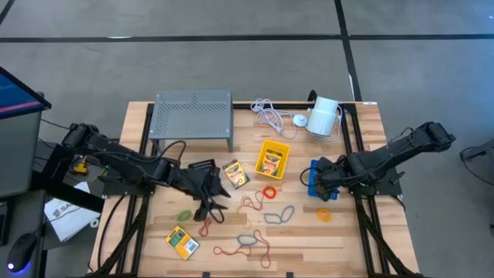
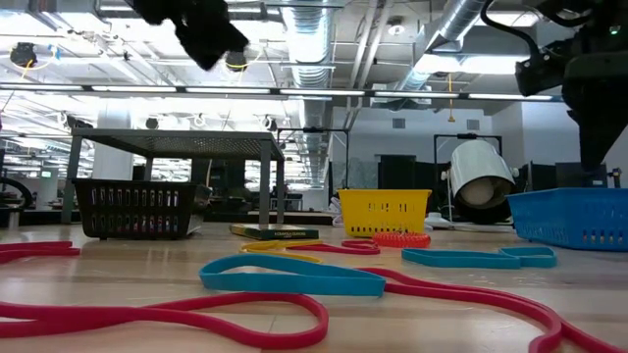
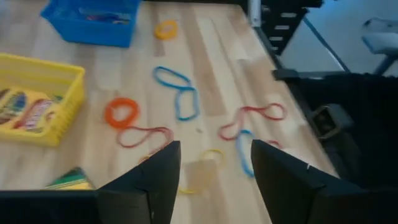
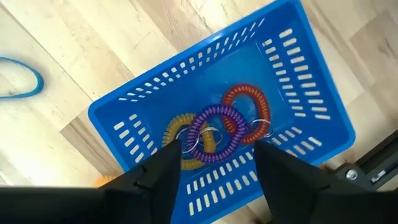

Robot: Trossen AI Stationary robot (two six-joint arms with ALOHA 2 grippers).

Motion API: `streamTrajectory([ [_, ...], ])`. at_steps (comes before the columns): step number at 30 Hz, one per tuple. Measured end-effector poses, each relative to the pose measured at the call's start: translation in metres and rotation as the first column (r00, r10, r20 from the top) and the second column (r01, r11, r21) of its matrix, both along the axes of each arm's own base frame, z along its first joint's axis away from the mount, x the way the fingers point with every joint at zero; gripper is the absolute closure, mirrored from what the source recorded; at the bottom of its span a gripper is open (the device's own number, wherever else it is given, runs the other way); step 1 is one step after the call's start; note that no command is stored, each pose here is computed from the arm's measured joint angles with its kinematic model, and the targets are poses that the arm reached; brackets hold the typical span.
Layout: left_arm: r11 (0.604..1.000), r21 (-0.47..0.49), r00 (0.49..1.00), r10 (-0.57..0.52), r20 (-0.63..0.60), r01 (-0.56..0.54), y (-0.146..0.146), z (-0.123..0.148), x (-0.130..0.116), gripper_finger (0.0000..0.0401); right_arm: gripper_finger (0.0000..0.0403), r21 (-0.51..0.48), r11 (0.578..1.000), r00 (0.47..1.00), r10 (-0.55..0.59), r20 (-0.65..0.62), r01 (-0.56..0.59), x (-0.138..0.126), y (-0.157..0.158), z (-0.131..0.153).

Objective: Pick & Place Office Desk Supplies
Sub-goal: Put the red rubber band into the black bin

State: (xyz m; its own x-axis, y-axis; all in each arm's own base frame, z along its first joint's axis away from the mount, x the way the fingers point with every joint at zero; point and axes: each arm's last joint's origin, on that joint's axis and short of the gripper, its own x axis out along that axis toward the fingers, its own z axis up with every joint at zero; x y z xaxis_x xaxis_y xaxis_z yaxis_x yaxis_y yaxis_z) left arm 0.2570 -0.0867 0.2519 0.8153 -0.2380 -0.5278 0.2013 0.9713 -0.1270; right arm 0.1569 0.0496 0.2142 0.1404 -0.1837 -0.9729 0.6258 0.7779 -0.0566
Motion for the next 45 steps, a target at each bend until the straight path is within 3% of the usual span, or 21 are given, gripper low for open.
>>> streamTrajectory([
  [7, 0.999, -0.05, 0.997, -0.019, -0.07, 0.015, -0.031, 0.025, -0.009, 0.0225, 0.0226, -0.035, 0.999, 0.999, 0.017, 0.03, -0.016, 0.002, 0.0, 0.0],
  [12, 0.995, -0.094, 0.967, 0.014, -0.254, -0.039, -0.05, 0.014, -0.011, 0.0246, 0.0234, -0.029, 0.999, 0.999, 0.023, 0.048, -0.021, 0.004, 0.001, 0.001],
  [18, 0.988, -0.09, 0.851, 0.06, -0.522, -0.125, -0.068, -0.028, -0.003, 0.0262, 0.0241, -0.039, 0.997, 0.991, 0.076, 0.109, -0.072, 0.011, 0.002, 0.002],
  [22, 0.975, -0.092, 0.764, 0.096, -0.638, -0.2, -0.074, -0.053, 0.004, 0.0265, 0.0245, -0.049, 0.993, 0.985, 0.113, 0.13, -0.108, 0.013, 0.003, 0.002],
  [26, 0.935, -0.107, 0.693, 0.171, -0.701, -0.339, -0.074, -0.064, 0.009, 0.0261, 0.025, -0.051, 0.992, 0.985, 0.12, 0.127, -0.115, 0.013, 0.003, 0.002],
  [35, 0.77, -0.142, 0.548, 0.298, -0.782, -0.621, -0.067, -0.068, 0.013, 0.0261, 0.0262, -0.12, 0.965, 0.965, 0.244, 0.096, -0.232, 0.013, 0.002, 0.003],
  [40, 0.694, -0.104, 0.44, 0.326, -0.837, -0.712, -0.063, -0.071, 0.01, 0.0261, 0.027, -0.152, 0.955, 0.96, 0.268, 0.079, -0.254, 0.013, 0.001, 0.003],
  [45, 0.66, -0.052, 0.367, 0.349, -0.862, -0.75, -0.063, -0.077, 0.008, 0.0261, 0.0274, -0.168, 0.939, 0.949, 0.311, 0.049, -0.3, 0.012, 0.0, 0.002],
])
